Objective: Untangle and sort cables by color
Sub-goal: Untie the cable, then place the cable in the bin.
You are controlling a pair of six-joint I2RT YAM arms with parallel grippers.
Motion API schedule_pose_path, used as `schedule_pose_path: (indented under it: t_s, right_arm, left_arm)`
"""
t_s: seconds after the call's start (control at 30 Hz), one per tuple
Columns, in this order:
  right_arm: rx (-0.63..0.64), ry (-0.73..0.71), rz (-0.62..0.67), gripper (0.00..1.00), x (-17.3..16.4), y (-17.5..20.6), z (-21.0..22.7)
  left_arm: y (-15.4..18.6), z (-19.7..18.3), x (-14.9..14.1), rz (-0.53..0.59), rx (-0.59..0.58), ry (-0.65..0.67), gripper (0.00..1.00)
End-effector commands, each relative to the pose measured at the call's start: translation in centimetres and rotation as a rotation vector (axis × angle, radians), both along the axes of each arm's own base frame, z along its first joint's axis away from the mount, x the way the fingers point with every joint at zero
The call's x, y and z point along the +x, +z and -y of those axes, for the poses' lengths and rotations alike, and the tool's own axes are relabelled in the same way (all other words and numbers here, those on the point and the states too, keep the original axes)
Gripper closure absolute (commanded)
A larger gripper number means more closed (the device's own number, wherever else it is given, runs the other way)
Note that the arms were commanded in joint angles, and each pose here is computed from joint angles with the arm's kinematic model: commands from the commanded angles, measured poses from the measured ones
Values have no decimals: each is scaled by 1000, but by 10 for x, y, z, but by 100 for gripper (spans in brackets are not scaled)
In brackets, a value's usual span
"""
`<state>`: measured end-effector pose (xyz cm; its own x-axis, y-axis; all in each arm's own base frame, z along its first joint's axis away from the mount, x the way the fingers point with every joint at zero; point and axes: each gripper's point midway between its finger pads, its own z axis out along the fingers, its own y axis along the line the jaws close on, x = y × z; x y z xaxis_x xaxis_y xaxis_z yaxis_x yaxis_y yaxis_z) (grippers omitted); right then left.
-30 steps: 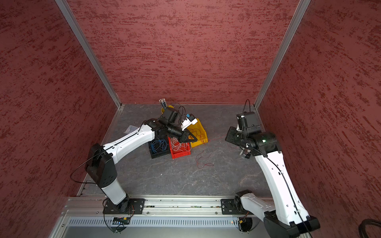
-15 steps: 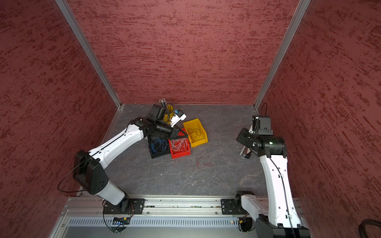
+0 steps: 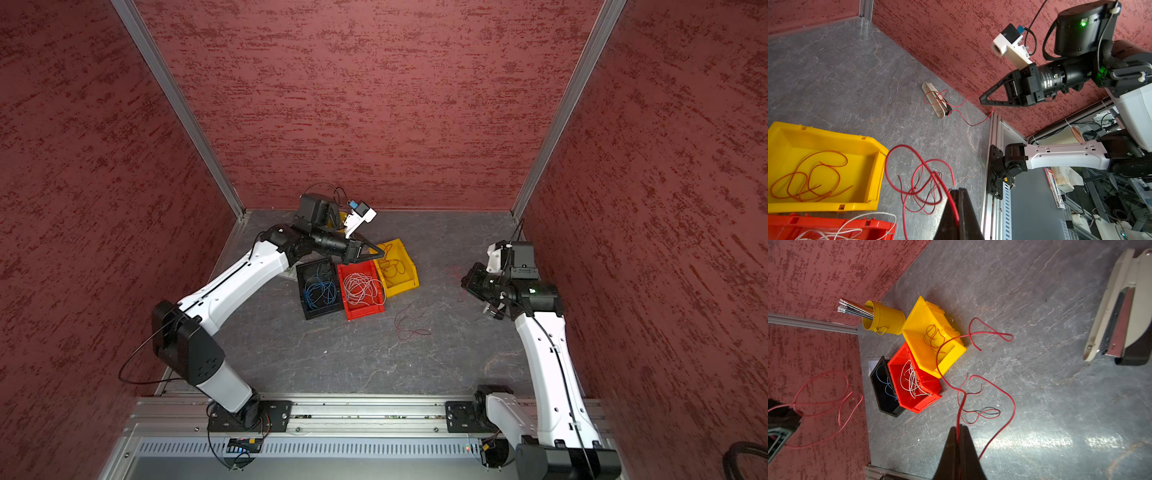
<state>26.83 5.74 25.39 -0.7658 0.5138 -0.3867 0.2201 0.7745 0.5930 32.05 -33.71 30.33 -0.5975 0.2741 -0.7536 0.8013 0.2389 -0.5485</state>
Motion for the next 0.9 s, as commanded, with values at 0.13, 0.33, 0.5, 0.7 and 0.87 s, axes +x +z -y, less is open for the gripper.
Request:
schedule_pose_path:
  t_s: [0.13,0.33,0.5,0.7,0.87]
  right_arm:
    - [30,22,38,100,-2,7,-6]
    - [22,23,28,100,-1,4,-5]
    - [21,26,10,100,3,-3,-5]
    - [18,29,-2,100,5,-6,-5]
    - [19,31,-5,100,6,-6,-5]
  left_arm:
    - [-29,14,58,-32,-15,30,94]
    - [-59,20,88,-63,-19,51,95]
    - [-87,27,108,-105,4,63,95]
    - [-115,27,123,-160,18,91,95]
    - [-127,29,127,-187,20,96,91]
